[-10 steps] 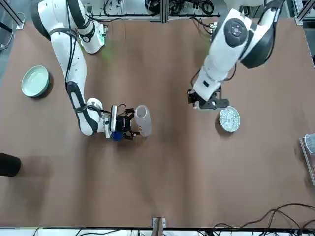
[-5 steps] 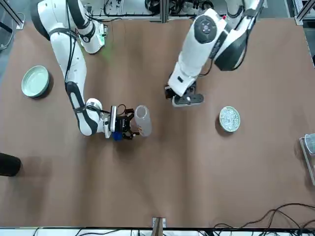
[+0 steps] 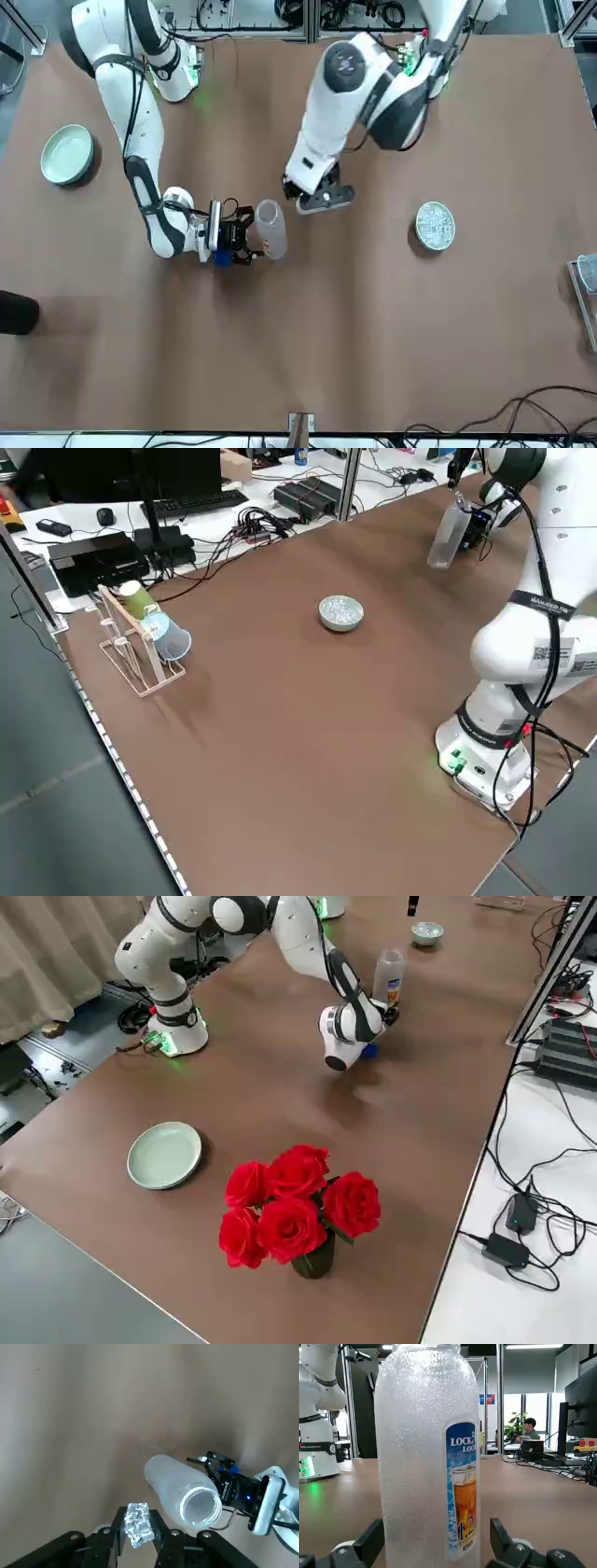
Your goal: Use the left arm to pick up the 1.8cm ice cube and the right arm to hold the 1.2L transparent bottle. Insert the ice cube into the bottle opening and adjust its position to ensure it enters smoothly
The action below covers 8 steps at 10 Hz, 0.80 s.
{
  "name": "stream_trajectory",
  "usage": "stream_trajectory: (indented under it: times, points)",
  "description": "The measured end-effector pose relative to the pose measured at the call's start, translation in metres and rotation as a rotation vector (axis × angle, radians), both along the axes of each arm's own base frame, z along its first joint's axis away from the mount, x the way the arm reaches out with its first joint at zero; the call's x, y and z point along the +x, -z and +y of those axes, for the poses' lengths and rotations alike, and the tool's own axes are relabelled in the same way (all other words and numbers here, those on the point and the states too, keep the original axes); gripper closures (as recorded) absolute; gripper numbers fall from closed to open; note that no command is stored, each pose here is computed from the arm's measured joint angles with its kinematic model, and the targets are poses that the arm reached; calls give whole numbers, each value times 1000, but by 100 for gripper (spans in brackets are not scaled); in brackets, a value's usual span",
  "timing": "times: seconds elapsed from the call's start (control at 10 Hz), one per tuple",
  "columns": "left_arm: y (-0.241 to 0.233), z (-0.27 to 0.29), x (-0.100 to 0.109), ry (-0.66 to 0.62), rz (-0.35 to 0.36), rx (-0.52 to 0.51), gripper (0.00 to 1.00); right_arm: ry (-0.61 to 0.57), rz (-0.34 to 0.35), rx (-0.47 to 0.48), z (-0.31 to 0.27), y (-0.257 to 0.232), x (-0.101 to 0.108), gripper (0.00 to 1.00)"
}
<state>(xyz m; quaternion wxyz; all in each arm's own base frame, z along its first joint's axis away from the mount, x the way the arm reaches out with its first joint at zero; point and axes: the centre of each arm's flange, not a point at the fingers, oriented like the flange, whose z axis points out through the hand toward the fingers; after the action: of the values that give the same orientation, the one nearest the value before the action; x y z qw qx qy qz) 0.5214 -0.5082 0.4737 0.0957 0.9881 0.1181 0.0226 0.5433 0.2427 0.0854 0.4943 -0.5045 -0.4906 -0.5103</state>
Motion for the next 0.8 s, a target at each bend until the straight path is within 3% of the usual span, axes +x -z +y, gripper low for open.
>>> stream_trajectory:
  times: [0.3,0.8]
  points:
    - [13,-45,-13,-6,-26,-1,74,0,0,1,0,0,0,0]
    - [25,-71,-21,5,-31,-22,74,1,-1,2,-1,0,0,0]
